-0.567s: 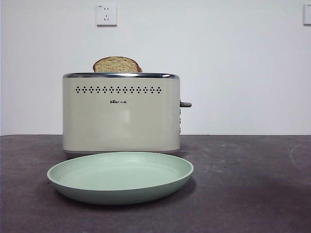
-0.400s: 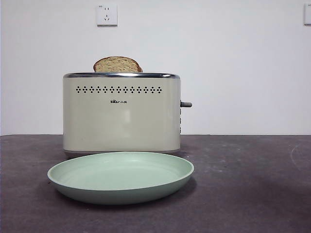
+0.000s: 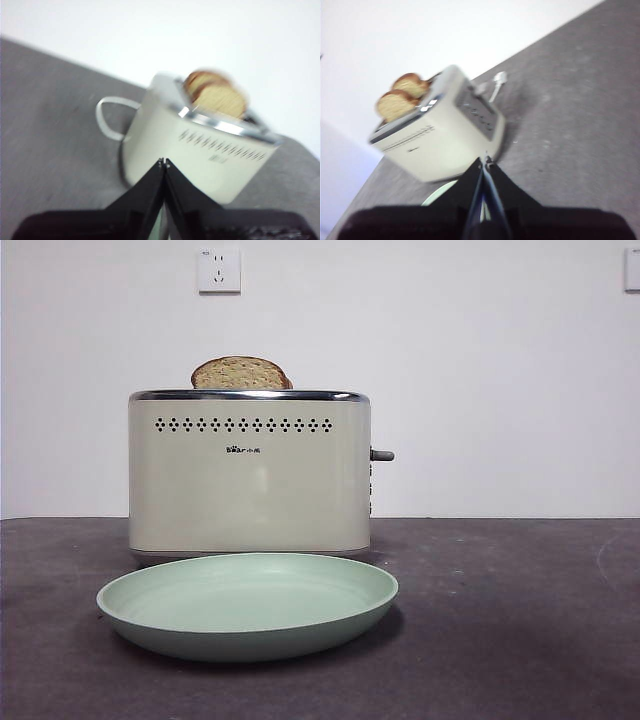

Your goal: Take the bread from the toaster,put the bread on the plate,put the plate on the table

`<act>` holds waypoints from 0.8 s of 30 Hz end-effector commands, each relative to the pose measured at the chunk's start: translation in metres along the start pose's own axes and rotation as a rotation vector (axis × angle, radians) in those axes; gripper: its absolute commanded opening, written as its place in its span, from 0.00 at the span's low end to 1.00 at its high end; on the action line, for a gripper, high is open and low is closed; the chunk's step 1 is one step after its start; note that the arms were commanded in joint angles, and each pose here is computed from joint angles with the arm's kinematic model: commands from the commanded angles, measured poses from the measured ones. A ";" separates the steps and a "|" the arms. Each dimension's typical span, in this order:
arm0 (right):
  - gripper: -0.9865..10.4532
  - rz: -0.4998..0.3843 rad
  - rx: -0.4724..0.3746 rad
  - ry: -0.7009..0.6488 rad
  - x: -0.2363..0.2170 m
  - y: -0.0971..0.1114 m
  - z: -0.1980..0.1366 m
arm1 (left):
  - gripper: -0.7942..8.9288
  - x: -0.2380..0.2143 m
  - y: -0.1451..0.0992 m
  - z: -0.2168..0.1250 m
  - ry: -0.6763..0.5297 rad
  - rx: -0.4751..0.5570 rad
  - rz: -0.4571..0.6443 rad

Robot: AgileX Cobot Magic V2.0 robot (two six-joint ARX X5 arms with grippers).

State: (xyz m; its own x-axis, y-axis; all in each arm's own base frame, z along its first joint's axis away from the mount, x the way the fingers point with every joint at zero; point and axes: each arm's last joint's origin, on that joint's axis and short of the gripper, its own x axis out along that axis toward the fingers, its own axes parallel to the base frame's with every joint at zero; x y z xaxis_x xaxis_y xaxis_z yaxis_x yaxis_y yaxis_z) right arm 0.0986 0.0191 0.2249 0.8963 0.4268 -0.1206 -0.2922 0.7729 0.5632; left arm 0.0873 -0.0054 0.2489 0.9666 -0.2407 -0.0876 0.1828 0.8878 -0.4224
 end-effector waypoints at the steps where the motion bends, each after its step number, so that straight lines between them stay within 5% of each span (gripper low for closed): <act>1: 0.08 0.064 -0.127 0.034 0.005 0.015 0.024 | 0.08 0.007 -0.011 0.027 0.053 0.035 -0.037; 6: 0.08 0.157 -0.216 0.065 0.016 0.038 0.062 | 0.08 0.026 -0.026 0.067 0.155 0.073 -0.093; 14: 0.08 0.295 -0.232 0.114 0.042 0.066 0.117 | 0.08 0.059 -0.043 0.120 0.221 0.125 -0.212; 24: 0.10 0.378 -0.233 0.256 0.075 0.072 0.140 | 0.15 0.122 -0.059 0.164 0.451 0.258 -0.397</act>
State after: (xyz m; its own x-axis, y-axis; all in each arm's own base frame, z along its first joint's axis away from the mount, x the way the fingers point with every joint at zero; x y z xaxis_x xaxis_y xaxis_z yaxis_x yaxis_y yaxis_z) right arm 0.1917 0.0396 0.3691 0.6173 0.7702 -0.1607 -0.6552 0.6163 0.4369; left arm 0.2177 -0.0211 0.4066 0.6628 -0.6522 -0.3680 0.5563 0.7578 -0.3410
